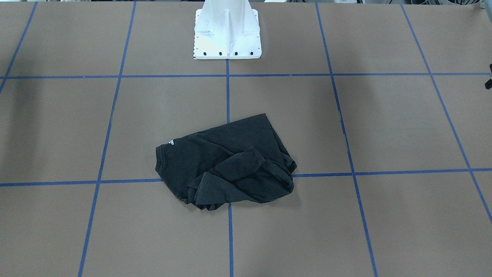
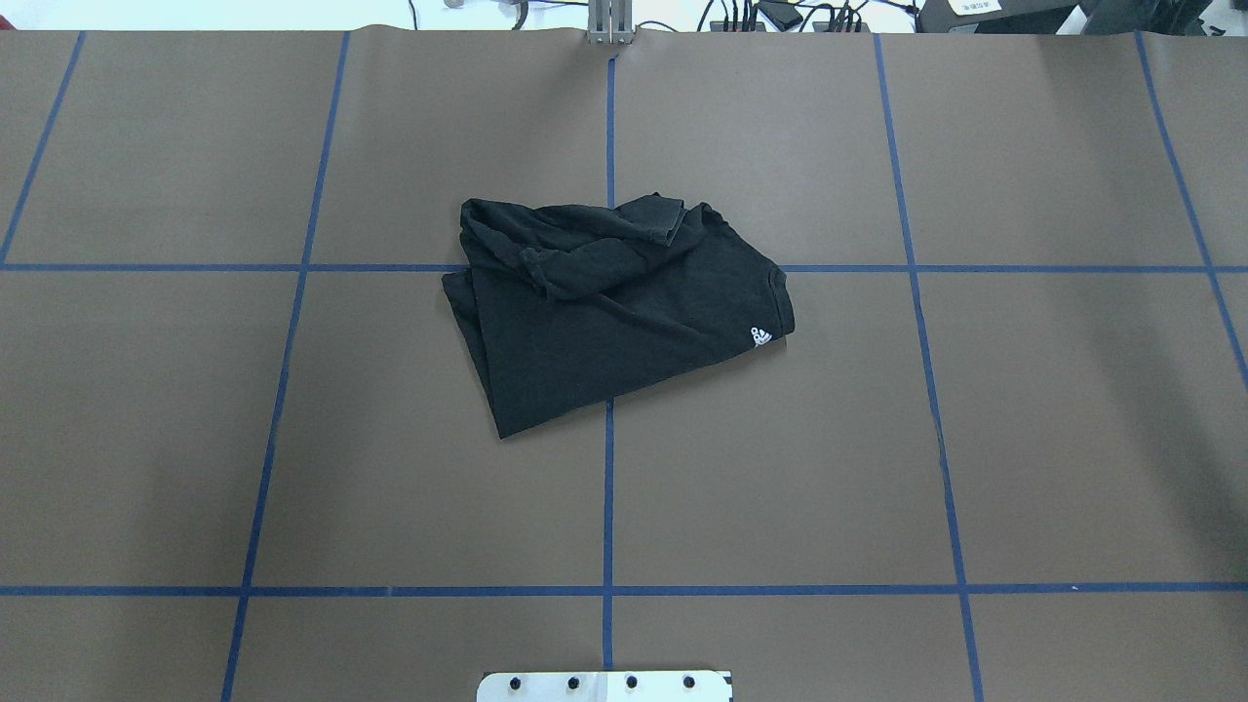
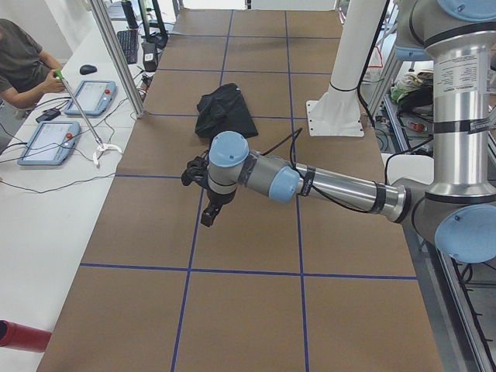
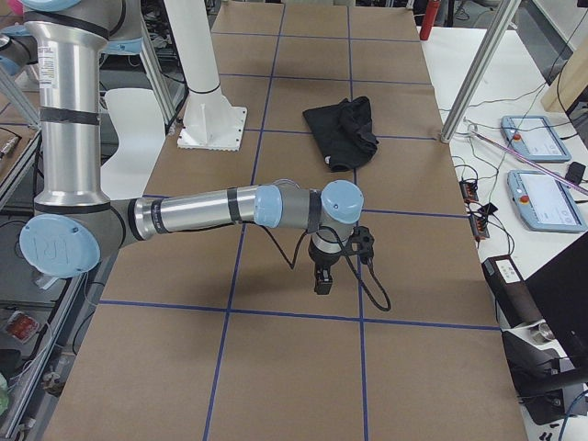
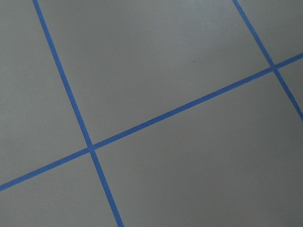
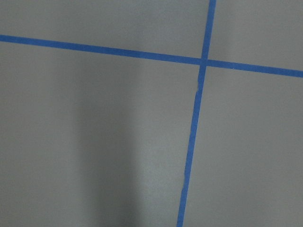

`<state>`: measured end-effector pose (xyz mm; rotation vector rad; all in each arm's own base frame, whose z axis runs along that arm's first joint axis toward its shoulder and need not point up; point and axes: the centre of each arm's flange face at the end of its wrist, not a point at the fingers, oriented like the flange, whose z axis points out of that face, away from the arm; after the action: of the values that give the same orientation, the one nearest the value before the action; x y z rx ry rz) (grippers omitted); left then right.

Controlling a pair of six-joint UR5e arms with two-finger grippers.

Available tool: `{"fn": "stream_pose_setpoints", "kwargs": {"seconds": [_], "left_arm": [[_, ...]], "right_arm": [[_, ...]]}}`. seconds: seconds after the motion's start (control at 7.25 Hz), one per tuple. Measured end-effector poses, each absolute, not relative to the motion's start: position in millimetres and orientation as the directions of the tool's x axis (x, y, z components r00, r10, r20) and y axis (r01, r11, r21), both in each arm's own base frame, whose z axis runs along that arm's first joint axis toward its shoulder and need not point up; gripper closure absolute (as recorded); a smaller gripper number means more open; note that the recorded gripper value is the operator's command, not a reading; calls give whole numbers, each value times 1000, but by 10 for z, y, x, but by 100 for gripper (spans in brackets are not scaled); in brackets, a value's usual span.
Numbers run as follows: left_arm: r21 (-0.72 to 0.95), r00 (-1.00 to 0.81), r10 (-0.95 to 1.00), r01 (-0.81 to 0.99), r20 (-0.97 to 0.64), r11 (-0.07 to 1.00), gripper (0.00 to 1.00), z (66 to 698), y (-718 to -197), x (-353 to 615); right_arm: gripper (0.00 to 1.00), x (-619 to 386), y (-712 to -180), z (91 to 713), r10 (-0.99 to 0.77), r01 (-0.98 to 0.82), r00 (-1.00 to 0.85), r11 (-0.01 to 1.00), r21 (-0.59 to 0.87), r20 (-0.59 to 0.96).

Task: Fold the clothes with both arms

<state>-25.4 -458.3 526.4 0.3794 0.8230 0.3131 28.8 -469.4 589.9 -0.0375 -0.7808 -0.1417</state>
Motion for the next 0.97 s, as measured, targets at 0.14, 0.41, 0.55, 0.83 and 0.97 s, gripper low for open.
{"fn": "stream_pose_setpoints", "kwargs": {"seconds": [0.14,0.41,0.55,0.83,0.97], "left_arm": [[446,639,415,-123,-648,887,0,5253,-4564,-254],[450,638,417,-122,-647,885,0,5206,-4524,-258],[452,639,418,-121,-646,884,0,5189,-4519,-260],[456,643,420,-120,-641,882,0,5173,-4543,-260],[462,642,423,-120,-639,879,0,5147,-4555,-258]], "right_arm": [[0,277,-4704,5873,-114,140,691,990,22,713],[0,270,-4716,5836,-115,137,683,990,28,721],[0,275,-4707,5820,-114,134,682,991,30,723],[0,286,-4707,5766,-118,130,679,991,40,725],[0,299,-4711,5733,-121,127,677,991,46,726]]}}
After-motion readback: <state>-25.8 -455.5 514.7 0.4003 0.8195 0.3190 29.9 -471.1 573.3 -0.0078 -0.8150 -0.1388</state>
